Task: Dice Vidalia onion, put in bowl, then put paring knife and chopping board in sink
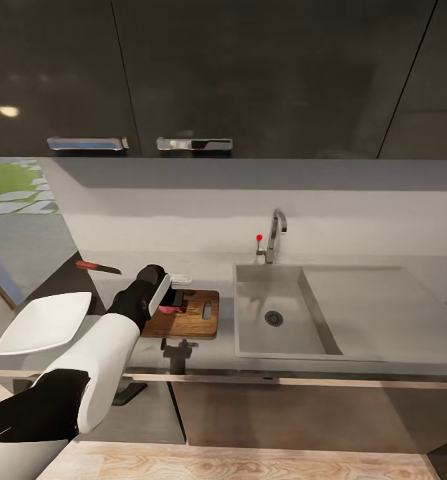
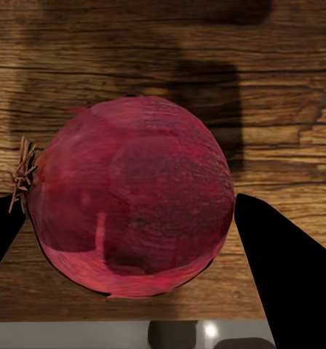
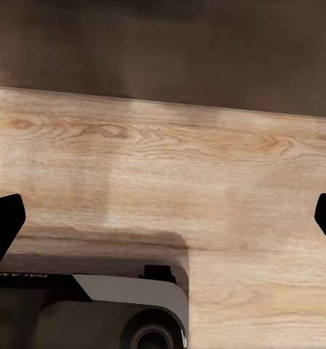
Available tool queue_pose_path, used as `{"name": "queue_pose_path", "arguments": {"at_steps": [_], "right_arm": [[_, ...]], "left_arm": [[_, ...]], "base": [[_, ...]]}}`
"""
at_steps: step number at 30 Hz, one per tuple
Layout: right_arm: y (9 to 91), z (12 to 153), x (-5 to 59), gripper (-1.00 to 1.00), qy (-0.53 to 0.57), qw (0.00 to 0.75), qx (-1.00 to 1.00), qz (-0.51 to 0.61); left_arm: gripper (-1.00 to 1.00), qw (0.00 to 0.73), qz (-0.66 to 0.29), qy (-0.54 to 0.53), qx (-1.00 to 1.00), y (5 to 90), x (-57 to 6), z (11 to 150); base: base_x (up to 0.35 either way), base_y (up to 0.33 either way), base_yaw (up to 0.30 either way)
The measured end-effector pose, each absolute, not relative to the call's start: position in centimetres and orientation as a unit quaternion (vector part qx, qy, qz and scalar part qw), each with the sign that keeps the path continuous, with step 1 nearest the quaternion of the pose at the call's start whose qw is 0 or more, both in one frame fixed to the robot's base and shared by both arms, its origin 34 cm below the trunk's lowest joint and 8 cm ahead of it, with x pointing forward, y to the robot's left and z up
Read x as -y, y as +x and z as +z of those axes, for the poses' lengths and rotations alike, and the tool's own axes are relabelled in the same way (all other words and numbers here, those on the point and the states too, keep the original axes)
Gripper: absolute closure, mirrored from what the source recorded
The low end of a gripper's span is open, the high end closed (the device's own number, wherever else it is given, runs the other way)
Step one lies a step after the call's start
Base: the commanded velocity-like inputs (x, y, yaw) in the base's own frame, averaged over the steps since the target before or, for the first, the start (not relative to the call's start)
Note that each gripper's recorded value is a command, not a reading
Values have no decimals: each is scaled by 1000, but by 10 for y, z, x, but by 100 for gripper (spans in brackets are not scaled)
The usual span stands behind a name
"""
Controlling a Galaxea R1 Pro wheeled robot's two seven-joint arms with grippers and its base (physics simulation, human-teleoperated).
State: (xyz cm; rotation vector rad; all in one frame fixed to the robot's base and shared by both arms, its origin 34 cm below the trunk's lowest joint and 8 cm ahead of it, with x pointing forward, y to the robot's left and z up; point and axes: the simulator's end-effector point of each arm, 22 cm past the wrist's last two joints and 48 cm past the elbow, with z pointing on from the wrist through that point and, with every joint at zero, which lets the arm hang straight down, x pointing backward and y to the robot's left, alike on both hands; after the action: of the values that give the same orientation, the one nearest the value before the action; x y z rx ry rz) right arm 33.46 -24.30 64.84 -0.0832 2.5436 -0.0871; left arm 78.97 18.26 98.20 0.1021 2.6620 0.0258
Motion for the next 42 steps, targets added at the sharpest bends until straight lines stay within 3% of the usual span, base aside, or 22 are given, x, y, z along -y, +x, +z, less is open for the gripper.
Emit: {"name": "queue_pose_path", "arguments": {"at_steps": [15, 42], "right_arm": [[335, 648, 243, -100, -31, 293, -955, -32], [329, 645, 243, -100, -31, 286, -957, -32]], "left_arm": [[100, 229, 10, 38, -973, 786, -183, 977], [100, 220, 10, 38, -975, 785, -184, 965]], "base": [[101, 0, 0], [5, 0, 0]]}}
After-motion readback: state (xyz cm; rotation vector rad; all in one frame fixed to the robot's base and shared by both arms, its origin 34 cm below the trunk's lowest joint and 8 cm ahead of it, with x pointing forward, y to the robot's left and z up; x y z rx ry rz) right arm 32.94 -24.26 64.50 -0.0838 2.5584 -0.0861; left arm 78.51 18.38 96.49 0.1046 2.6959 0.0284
